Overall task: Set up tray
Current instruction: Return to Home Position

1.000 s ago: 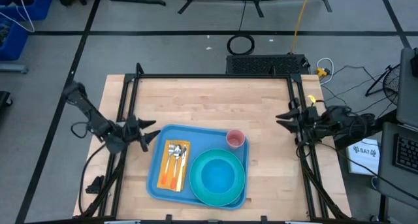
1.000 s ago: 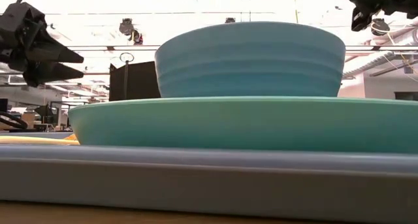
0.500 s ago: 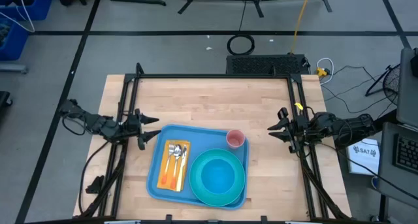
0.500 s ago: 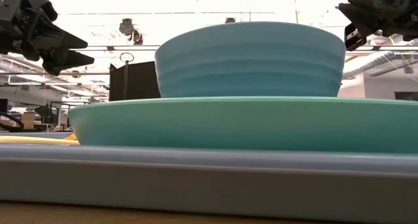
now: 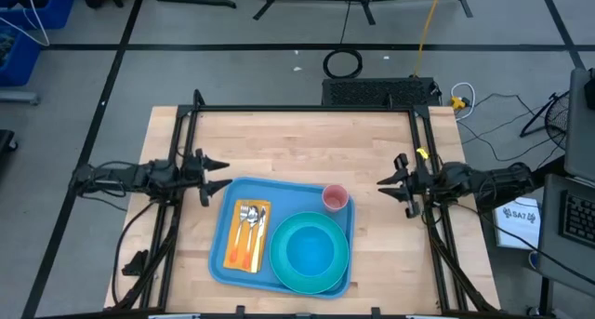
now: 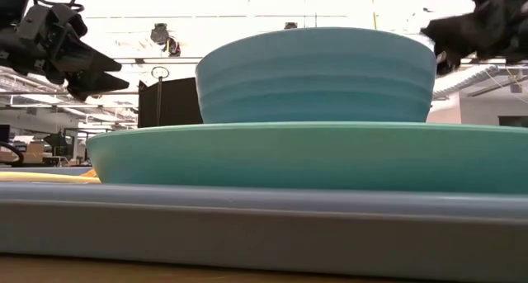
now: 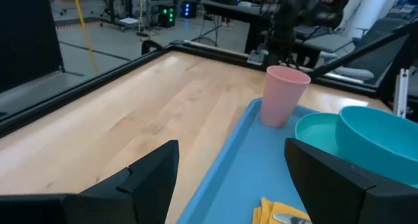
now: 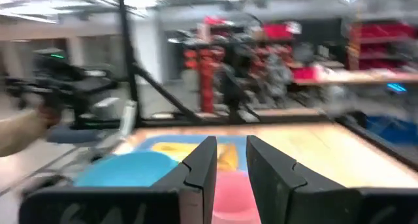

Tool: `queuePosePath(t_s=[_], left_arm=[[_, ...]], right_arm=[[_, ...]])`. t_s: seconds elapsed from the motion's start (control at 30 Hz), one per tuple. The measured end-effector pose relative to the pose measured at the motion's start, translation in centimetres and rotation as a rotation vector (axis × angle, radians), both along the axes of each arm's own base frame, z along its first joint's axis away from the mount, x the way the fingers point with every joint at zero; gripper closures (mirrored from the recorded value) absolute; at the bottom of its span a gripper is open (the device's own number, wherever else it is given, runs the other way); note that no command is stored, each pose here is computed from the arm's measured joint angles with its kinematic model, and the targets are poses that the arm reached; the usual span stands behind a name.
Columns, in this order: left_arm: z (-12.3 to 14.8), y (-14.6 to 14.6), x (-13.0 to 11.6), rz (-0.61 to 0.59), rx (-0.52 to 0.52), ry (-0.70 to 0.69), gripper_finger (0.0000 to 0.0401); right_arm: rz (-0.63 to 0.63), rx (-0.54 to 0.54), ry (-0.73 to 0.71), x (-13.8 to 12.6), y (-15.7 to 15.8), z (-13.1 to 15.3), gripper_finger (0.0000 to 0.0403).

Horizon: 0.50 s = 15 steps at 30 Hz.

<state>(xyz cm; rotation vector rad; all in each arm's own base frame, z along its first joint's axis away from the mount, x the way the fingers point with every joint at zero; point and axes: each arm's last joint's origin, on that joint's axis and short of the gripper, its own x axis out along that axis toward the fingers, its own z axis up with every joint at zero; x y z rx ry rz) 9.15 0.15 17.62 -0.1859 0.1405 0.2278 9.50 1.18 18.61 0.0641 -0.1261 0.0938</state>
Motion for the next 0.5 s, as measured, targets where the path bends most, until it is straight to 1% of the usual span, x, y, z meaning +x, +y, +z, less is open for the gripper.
queuePosePath(t_s=[0.07,0.1,0.17,0.23,0.3,0.37,0.4,0.5], left_arm=[[0.1,0.2,0.0,-0.011,0.001,-0.014,0.0118],[0.2,0.2,0.1,-0.02,0.002,-0.021,0.0118],[0.3,0.4,0.1,-0.031,0.003,-0.026,0.0118],[0.2,0.5,0.1,-0.029,0.006,-0.016,0.0118],[0.1,0.5,0.1,-0.037,0.003,-0.008,0.0118],[-0.4,0.5,0.2,-0.071,-0.004,0.001,0.0118],[-0.7,0.4,0.3,-0.096,-0.009,0.006,0.0118],[-0.7,0.5,0.5,-0.111,-0.026,-0.034,0.0118]], right_arm=[[-0.061,0.039,0.014,0.1,-0.2,-0.6,0.0326],[-0.082,0.059,-0.025,0.1,-0.2,-0.2,0.0326],[-0.07,0.074,-0.072,0.0,-0.2,0.1,0.0326],[-0.04,0.058,-0.048,0.1,-0.1,-0.1,0.0326],[-0.009,0.043,-0.065,0.0,0.0,0.1,0.0326],[0.007,0.032,-0.077,0.0,0.0,0.2,0.0326],[0.013,0.028,-0.061,0.1,0.0,0.0,0.0326],[0.019,0.026,-0.054,0.1,0.1,0.0,0.0326]])
